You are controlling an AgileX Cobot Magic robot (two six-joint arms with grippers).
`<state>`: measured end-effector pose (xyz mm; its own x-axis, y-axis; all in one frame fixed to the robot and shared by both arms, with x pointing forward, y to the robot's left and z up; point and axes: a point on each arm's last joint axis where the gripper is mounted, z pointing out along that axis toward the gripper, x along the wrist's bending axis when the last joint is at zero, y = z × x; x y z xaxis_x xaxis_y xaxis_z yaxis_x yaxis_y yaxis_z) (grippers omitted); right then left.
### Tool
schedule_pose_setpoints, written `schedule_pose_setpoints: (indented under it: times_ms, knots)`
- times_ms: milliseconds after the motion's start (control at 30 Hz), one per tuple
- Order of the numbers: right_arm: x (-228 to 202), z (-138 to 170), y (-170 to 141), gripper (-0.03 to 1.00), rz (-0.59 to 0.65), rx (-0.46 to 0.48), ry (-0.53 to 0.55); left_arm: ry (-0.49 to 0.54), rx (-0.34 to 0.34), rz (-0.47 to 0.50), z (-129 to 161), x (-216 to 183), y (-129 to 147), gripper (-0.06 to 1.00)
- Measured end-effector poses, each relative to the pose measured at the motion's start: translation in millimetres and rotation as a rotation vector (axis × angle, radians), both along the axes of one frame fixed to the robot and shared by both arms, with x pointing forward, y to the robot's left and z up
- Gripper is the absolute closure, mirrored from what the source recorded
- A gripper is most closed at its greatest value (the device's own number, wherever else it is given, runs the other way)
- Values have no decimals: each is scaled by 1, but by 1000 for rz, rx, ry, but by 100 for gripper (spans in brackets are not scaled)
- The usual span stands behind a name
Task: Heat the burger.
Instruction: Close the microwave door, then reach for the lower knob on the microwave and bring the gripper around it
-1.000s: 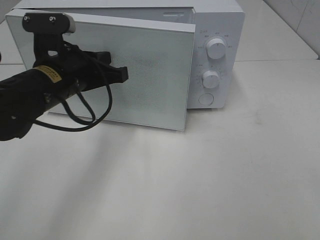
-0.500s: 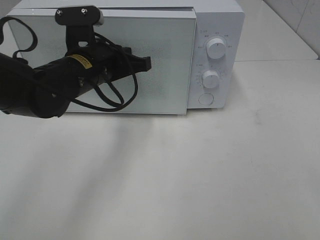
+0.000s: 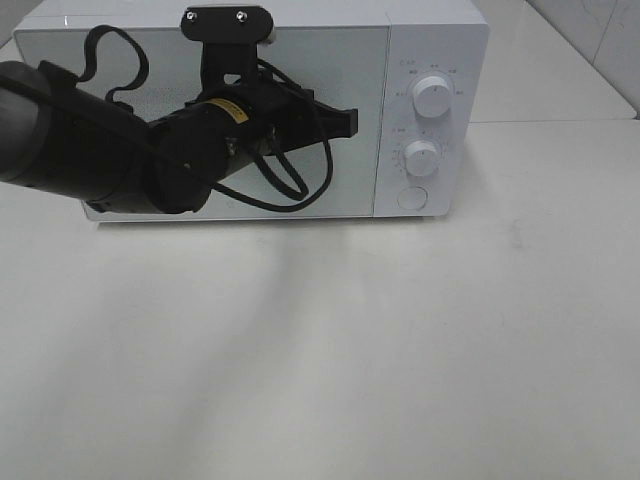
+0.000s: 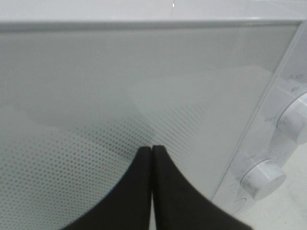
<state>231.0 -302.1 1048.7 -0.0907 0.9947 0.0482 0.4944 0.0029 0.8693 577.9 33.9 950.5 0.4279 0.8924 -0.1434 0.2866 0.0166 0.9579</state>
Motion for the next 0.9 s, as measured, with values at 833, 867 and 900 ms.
schedule_pose_setpoints:
  times_ms: [833, 867, 900]
  knots:
    - [0, 0, 0, 20, 0, 0, 0, 37, 1, -46, 15, -9, -14, 94]
    - [0, 0, 0, 20, 0, 0, 0, 53, 12, -62, 20, -12, -14, 94]
    - [0, 0, 0, 20, 0, 0, 0, 67, 22, -72, 21, -13, -14, 94]
